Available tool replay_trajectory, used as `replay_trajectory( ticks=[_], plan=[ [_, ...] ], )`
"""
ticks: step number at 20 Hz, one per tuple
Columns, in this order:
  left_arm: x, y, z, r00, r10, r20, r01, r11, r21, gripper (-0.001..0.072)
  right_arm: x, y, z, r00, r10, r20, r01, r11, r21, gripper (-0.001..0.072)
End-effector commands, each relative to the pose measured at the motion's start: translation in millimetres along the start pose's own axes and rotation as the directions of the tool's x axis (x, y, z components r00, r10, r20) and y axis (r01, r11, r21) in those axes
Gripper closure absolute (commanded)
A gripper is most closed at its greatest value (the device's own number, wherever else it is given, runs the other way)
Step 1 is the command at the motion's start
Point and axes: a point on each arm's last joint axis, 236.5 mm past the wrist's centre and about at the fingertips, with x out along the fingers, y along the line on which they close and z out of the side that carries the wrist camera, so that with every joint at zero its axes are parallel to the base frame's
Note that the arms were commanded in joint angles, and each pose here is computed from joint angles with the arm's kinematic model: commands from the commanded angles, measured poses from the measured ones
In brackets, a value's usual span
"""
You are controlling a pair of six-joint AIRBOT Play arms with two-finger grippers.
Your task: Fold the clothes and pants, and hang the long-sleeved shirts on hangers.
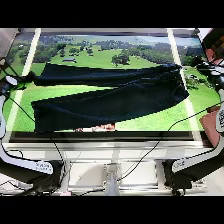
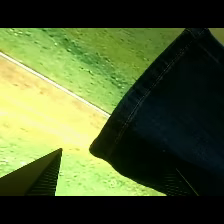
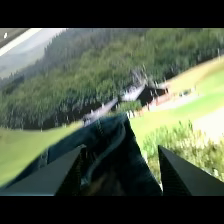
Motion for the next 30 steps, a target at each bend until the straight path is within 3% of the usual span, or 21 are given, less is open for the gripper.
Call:
replay_trajectory(
  ticks=[1, 3, 7, 15, 17, 18, 20, 25, 26, 28, 30],
  plan=[
    [-37, 28, 2, 0.996, 0.067, -0.058, -0.063, 0.995, 0.073, 0.0010, -44, -38, -71, 0.931, 0.057, -0.361, -0.015, 0.993, 0.118, 0.0206],
    [-55, 50, -15, 0.983, 0.102, -0.155, -0.082, 0.988, 0.128, 0.0011, -80, -65, -118, 0.821, 0.056, -0.569, 0.011, 0.993, 0.115, 0.0206],
    [-73, 71, -91, 0.881, 0.075, -0.466, 0.012, 0.983, 0.182, 0.0010, -110, -76, -167, 0.707, 0.113, -0.698, 0.026, 0.982, 0.185, 0.0205],
    [-51, 31, -115, 0.843, -0.146, -0.518, 0.165, 0.986, -0.010, 0.0006, -68, -60, -199, 0.782, 0.139, -0.607, 0.039, 0.962, 0.269, 0.0212],
    [-45, 30, -125, 0.825, -0.161, -0.541, 0.171, 0.985, -0.032, 0.0005, -61, -51, -200, 0.788, 0.125, -0.603, 0.029, 0.971, 0.239, 0.0386],
    [-43, 31, -129, 0.821, -0.161, -0.548, 0.170, 0.985, -0.034, 0.0005, -56, -47, -200, 0.793, 0.119, -0.597, 0.024, 0.974, 0.226, 0.0395],
    [-41, 32, -132, 0.817, -0.162, -0.554, 0.191, 0.982, -0.005, 0.0005, -49, -40, -199, 0.804, 0.105, -0.585, 0.018, 0.980, 0.200, 0.0554],
    [-35, 18, -136, 0.803, -0.227, -0.551, 0.234, 0.970, -0.059, 0.0015, -43, -29, -200, 0.808, 0.101, -0.581, 0.004, 0.984, 0.177, 0.0638],
    [-33, 16, -137, 0.798, -0.242, -0.552, 0.240, 0.968, -0.076, 0.0047, -43, -29, -200, 0.808, 0.100, -0.581, 0.005, 0.984, 0.176, 0.0638],
    [-31, 15, -140, 0.794, -0.251, -0.553, 0.243, 0.966, -0.089, 0.0484, -43, -29, -200, 0.807, 0.100, -0.581, 0.005, 0.984, 0.176, 0.0641],
    [-31, 14, -139, 0.794, -0.254, -0.553, 0.245, 0.965, -0.091, 0.0681, -44, -29, -200, 0.808, 0.100, -0.581, 0.004, 0.984, 0.176, 0.0643]
  ],
)
